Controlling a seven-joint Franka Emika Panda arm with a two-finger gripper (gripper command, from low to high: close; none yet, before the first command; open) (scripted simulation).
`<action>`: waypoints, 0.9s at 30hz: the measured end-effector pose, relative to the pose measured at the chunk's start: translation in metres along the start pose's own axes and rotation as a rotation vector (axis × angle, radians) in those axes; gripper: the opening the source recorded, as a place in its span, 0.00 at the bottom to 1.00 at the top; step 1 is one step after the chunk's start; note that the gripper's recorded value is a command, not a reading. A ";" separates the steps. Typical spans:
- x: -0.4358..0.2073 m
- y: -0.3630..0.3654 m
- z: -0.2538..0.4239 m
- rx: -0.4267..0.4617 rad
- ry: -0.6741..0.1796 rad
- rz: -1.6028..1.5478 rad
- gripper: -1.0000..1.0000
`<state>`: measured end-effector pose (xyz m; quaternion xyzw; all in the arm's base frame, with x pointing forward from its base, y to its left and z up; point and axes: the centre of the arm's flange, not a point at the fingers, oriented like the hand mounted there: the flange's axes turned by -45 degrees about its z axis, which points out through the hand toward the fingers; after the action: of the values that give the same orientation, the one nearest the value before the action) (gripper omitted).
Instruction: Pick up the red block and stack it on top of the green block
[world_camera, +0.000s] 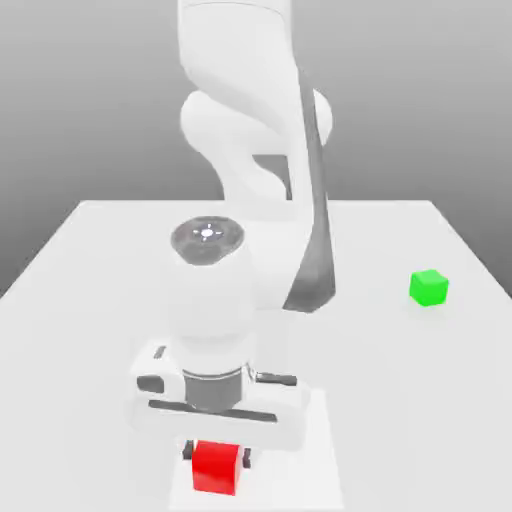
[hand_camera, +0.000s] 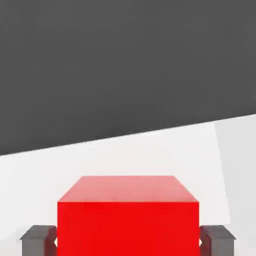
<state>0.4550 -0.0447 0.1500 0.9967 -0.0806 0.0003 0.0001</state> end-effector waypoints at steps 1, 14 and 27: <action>0.000 0.000 0.000 0.000 0.000 0.000 0.00; -0.061 -0.152 -0.077 0.049 -0.002 -0.460 0.00; -0.317 -0.320 -0.101 0.070 -0.010 -1.495 0.00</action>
<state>0.1932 0.3226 0.2508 0.7852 0.6184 -0.0019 -0.0317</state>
